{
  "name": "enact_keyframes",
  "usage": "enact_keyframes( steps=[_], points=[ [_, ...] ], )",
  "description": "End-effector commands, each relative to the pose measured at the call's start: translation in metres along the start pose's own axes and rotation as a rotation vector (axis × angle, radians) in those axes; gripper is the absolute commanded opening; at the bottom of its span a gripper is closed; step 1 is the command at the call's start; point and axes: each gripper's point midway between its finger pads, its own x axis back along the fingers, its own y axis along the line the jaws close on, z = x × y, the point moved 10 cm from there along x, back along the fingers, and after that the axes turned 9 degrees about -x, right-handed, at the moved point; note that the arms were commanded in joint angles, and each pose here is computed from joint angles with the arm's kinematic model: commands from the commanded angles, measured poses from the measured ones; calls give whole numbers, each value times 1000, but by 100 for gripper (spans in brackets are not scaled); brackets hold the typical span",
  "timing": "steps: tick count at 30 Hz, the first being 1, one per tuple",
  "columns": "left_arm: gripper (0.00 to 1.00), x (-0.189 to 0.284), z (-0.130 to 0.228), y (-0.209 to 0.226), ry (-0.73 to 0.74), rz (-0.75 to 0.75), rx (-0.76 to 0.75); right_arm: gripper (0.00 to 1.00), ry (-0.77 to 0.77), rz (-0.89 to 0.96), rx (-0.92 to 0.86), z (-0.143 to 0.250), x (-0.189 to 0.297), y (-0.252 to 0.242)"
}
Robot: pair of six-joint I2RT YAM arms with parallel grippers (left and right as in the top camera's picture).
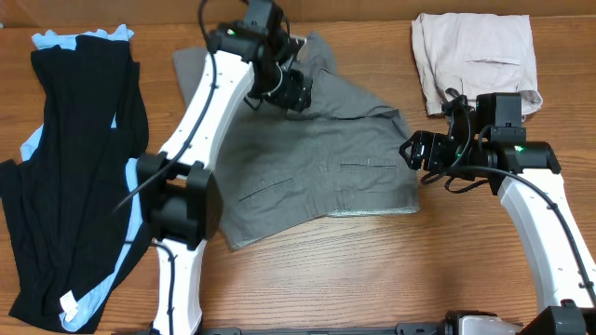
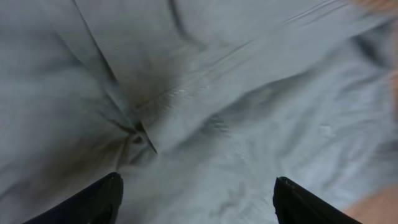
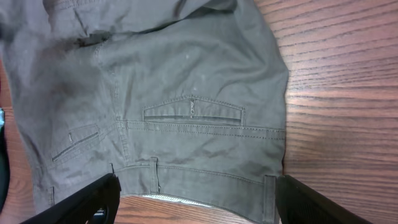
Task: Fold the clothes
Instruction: 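Pull the grey shorts toward the table center with the left gripper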
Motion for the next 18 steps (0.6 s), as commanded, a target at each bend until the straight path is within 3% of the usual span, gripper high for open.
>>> enact_keyframes(
  steps=[1, 11, 12, 16, 18],
  points=[
    [77, -32, 6, 11, 57, -10, 14, 83, -27, -4, 16, -6, 5, 5],
    [60, -66, -1, 11, 32, -8, 26, 83, -30, -4, 20, -6, 5, 5],
    [56, -68, -1, 10, 32, -7, 22, 83, -30, -5, 20, -6, 5, 5],
    [13, -70, -7, 6, 0, -7, 21, 83, -32, -5, 21, -6, 5, 5],
    [4, -68, -12, 4, -34, 3, 30, 83, -34, -5, 21, -7, 5, 5]
  ],
)
